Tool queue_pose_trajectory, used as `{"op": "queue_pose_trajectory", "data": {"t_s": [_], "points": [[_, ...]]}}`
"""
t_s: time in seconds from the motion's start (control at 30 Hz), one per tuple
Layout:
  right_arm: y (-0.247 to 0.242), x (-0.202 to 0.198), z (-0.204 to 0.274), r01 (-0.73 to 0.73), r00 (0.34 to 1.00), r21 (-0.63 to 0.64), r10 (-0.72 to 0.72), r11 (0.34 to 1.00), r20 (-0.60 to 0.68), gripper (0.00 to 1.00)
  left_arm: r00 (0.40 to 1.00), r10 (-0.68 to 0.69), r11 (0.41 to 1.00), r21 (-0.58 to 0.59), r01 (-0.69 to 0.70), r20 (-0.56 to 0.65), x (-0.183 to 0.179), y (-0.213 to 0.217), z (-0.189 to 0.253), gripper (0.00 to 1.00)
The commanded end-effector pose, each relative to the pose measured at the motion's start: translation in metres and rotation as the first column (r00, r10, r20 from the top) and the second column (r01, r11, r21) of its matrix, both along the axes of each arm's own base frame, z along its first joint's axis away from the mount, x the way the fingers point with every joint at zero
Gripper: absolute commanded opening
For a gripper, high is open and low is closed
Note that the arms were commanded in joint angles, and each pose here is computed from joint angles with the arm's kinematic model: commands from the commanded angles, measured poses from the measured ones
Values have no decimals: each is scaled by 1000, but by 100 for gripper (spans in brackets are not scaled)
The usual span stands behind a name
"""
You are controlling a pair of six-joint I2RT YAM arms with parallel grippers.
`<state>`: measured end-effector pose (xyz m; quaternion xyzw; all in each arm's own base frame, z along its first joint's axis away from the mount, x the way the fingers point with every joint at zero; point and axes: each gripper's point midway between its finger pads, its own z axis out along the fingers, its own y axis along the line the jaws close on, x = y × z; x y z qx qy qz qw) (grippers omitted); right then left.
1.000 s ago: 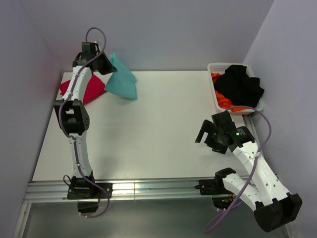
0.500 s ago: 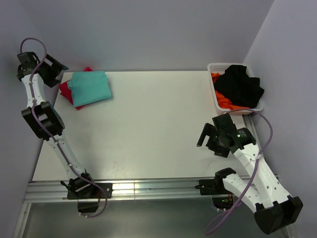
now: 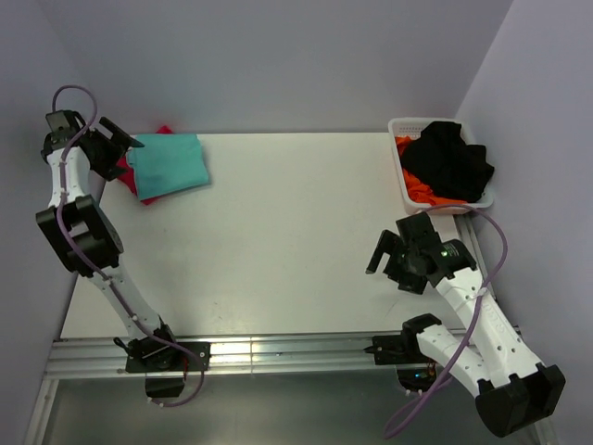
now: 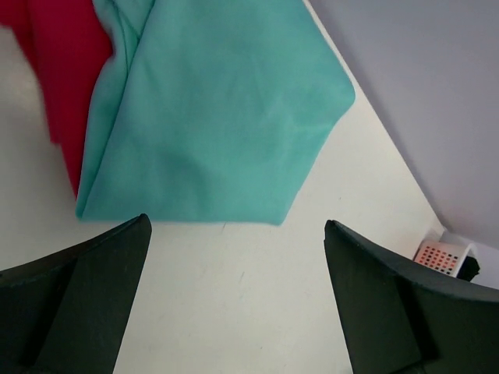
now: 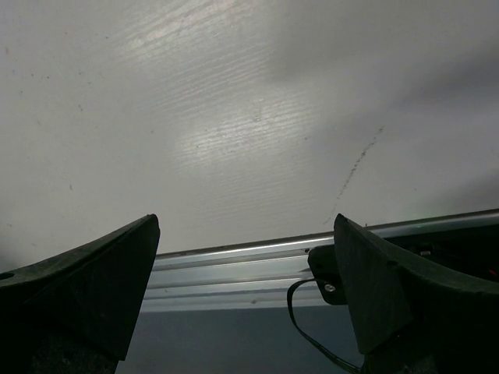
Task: Fold and stack the t-shirts
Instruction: Neatly place the folded tshirt to the corner
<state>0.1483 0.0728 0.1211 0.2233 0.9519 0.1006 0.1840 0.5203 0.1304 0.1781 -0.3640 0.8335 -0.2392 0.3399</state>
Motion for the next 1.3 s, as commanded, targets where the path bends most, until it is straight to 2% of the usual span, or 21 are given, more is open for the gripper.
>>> {"op": "queue_pose_trajectory", "data": {"t_s": [0.0,0.03,0.07,0.13,0.3,0.33,0.37,0.43,0.47,0.53,0.57,0.67,0.8,0.93,1.07,1.17,1.27], "points": [[1,11,6,12,998,15,-13,1000,65,100,994,11,989,148,-28,112,-33,-20,71,99],[2,14,7,10,997,19,-12,1000,79,100,984,7,980,192,-42,180,-48,-28,102,99],[2,15,9,10,996,23,-12,1000,91,100,990,1,979,202,-30,144,-60,-44,89,99],[5,20,14,-2,992,33,-2,999,124,100,981,-2,963,265,-51,194,-80,-59,112,99],[12,31,31,-45,976,64,30,997,218,100,979,-114,943,329,53,168,-118,-120,114,99],[13,34,37,-62,969,62,45,996,243,100,975,-117,940,337,49,187,-129,-123,124,100],[14,35,42,-74,964,65,55,995,259,100,986,-90,937,349,35,143,-141,-118,115,99],[15,37,48,-103,954,58,82,993,290,99,988,-60,927,374,3,140,-159,-114,120,99],[15,38,53,-111,949,58,89,992,304,100,994,-50,922,386,7,101,-167,-112,103,99],[16,39,57,-138,941,46,117,989,317,100,992,-56,922,386,7,115,-183,-115,100,100],[16,39,59,-147,938,44,125,988,324,100,995,-63,926,376,28,82,-190,-118,83,99],[18,39,60,-173,933,37,151,984,328,100,998,-42,937,348,23,49,-209,-121,67,99],[22,38,59,-205,925,45,178,978,335,100,991,-100,957,281,72,87,-220,-142,66,99],[24,38,63,-235,912,40,206,971,355,100,972,-137,961,262,84,189,-222,-156,94,100],[29,38,68,-265,893,27,235,964,383,100,956,-128,959,279,51,264,-223,-156,128,100],[33,36,71,-292,878,25,258,956,402,100,941,-127,954,298,30,313,-227,-154,134,99],[36,34,73,-308,870,23,272,951,412,100,947,-109,953,303,13,303,-231,-151,133,100]]}}
